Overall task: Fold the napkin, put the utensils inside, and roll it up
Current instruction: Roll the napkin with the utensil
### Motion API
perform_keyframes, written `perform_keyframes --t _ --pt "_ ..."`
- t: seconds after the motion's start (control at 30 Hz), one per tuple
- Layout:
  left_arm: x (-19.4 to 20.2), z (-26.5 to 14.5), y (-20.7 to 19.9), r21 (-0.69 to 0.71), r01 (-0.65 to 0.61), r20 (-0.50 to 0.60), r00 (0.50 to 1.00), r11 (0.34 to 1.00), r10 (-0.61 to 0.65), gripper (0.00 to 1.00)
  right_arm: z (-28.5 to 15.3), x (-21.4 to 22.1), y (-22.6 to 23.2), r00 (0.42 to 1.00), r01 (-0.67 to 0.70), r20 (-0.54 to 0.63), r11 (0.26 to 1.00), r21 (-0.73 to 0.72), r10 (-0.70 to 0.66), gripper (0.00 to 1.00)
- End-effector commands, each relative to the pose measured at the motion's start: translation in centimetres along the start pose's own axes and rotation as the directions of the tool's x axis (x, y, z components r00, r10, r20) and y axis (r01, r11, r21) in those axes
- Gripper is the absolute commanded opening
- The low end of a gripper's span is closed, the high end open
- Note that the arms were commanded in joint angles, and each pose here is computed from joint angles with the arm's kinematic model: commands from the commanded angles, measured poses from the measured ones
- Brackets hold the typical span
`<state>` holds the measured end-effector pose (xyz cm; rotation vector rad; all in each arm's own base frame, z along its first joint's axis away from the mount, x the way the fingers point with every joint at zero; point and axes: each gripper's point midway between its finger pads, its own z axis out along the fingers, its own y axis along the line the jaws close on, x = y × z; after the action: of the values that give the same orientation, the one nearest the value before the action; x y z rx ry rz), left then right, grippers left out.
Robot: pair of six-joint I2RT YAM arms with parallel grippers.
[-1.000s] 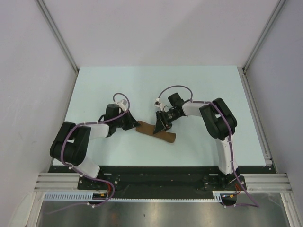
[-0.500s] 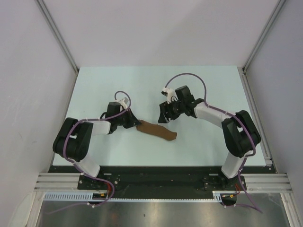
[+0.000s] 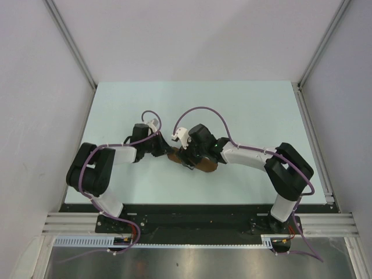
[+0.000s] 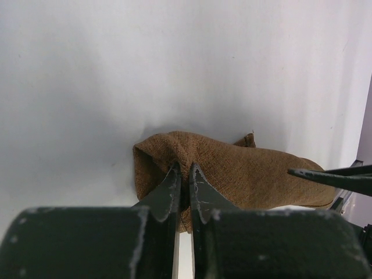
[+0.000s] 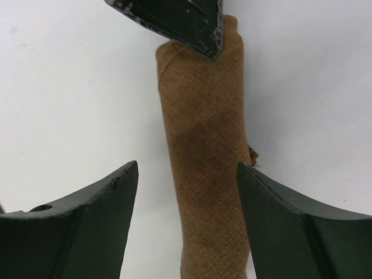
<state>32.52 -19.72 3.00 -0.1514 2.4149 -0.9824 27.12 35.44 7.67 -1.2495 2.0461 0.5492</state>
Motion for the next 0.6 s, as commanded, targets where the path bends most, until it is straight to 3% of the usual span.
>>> perform_keyframes --t 0.0,0.23,0.43,0.53,0.57 --pt "-0.6 0.5 -0.3 -0.003 -0.01 -0.002 1.0 1.0 0.01 0.08 0.8 -0.1 -1.4 0.999 0.051 -0.006 0.997 0.049 -0.051 0.73" --pt "-1.2 0.8 -0.6 0.002 -0.014 0.0 1.0 1.0 0.014 0.06 2.0 2.1 -0.3 0.997 0.03 -0.069 1.0 -0.006 -0.031 0.72" --pt "-1.8 1.2 -0.9 0.008 -0.015 -0.005 1.0 1.0 0.015 0.07 3.1 3.9 -2.0 0.993 -0.004 -0.12 0.998 0.062 0.012 0.72" --pt "-2.4 0.9 -1.4 0.009 -0.025 0.008 1.0 1.0 0.025 0.11 3.4 4.7 -2.8 0.99 -0.01 -0.14 0.996 0.091 0.023 0.72" --pt "-2.7 0.7 -1.6 0.012 -0.033 0.015 0.999 0.999 0.033 0.17 3.6 5.1 -2.9 0.988 -0.007 -0.152 0.996 0.093 0.021 0.71"
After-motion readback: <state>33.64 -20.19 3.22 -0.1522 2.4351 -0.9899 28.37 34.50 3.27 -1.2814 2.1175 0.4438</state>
